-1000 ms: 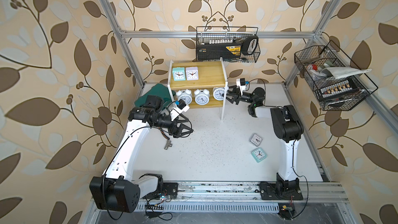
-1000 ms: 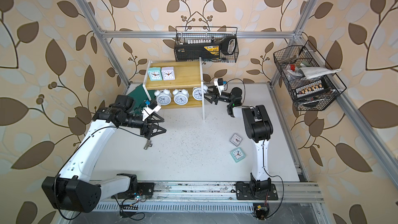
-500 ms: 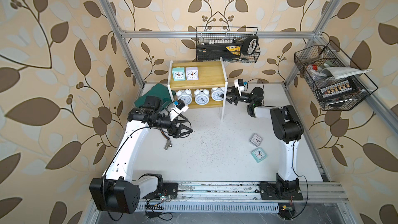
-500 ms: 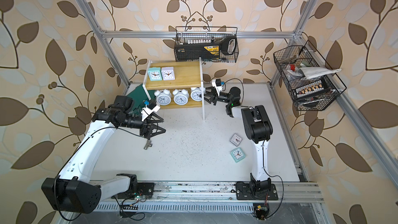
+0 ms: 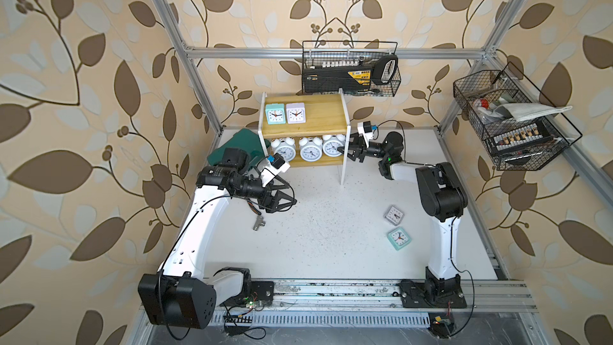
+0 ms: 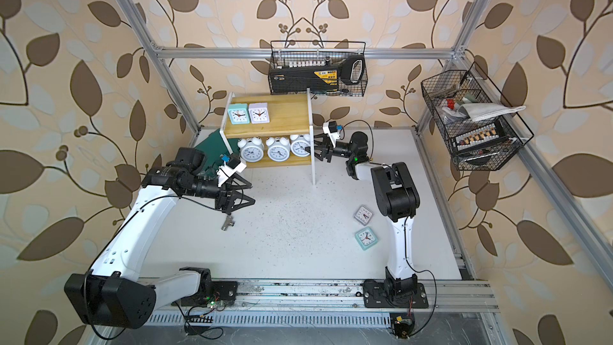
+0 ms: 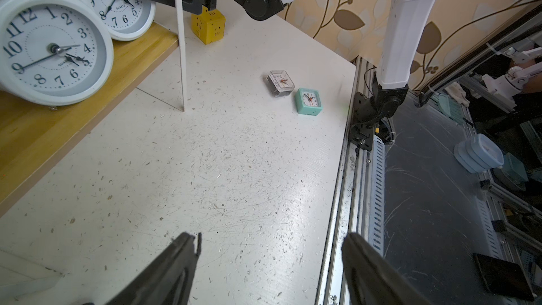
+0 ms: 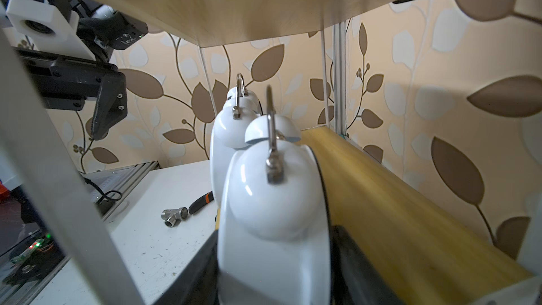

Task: Place the alarm clocks on the shelf by style
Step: Place the alarm on the shelf, then pick up the alarm from the center of the board.

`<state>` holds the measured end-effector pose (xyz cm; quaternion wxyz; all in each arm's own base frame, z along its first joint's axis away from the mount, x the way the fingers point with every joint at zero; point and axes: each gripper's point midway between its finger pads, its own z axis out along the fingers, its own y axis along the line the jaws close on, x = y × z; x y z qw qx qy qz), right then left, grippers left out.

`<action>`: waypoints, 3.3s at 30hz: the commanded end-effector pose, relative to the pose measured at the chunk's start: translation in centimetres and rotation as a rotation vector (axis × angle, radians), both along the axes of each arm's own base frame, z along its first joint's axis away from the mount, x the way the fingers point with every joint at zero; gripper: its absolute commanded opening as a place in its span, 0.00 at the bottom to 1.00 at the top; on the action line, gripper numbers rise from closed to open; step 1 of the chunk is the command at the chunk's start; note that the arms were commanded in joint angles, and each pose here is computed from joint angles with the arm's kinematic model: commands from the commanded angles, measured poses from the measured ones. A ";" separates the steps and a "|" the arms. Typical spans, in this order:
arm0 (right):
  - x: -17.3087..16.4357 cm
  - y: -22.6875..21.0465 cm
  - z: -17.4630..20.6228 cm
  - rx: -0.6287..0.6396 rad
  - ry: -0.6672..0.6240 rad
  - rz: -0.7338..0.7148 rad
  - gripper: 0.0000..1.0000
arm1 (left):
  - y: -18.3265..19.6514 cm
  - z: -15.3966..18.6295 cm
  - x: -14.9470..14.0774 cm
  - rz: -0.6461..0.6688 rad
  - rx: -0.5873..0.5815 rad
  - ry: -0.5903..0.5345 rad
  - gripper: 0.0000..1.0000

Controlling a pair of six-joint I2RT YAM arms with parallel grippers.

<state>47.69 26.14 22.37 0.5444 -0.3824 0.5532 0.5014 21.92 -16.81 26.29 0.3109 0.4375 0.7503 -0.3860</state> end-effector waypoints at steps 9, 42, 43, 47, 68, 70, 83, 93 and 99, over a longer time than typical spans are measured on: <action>-0.8 -2.0 3.0 0.021 -0.021 0.004 0.67 | 0.0 0.8 -0.5 -0.008 -0.038 -0.021 0.81; -10.6 -19.7 -5.4 -0.561 0.903 -1.045 0.99 | -0.1 1.0 1.5 0.054 -0.047 0.044 0.82; -11.6 -20.3 -5.9 -0.589 0.957 -1.097 0.99 | -0.1 1.0 1.5 0.056 -0.047 0.046 0.82; -14.8 -20.7 -7.8 -0.710 1.060 -1.176 0.99 | -0.1 0.8 1.7 0.062 -0.046 0.060 0.82; -20.9 -19.9 -15.0 -0.660 1.248 -1.414 0.99 | -0.2 0.8 1.3 0.053 -0.054 0.076 0.82; -20.8 -19.8 -15.9 -0.666 1.258 -1.417 0.99 | -0.2 0.6 1.2 0.053 -0.050 0.074 0.82; -21.0 -20.9 -19.2 -0.732 1.263 -1.484 0.80 | -0.1 0.3 1.3 0.056 -0.042 0.073 0.82; -20.7 -20.9 -19.5 -0.769 1.237 -1.469 0.55 | 0.0 0.4 1.3 0.061 -0.040 0.074 0.82; -19.8 -19.8 -16.9 -0.774 1.130 -1.422 0.49 | -0.1 0.6 1.4 0.075 -0.053 0.099 0.83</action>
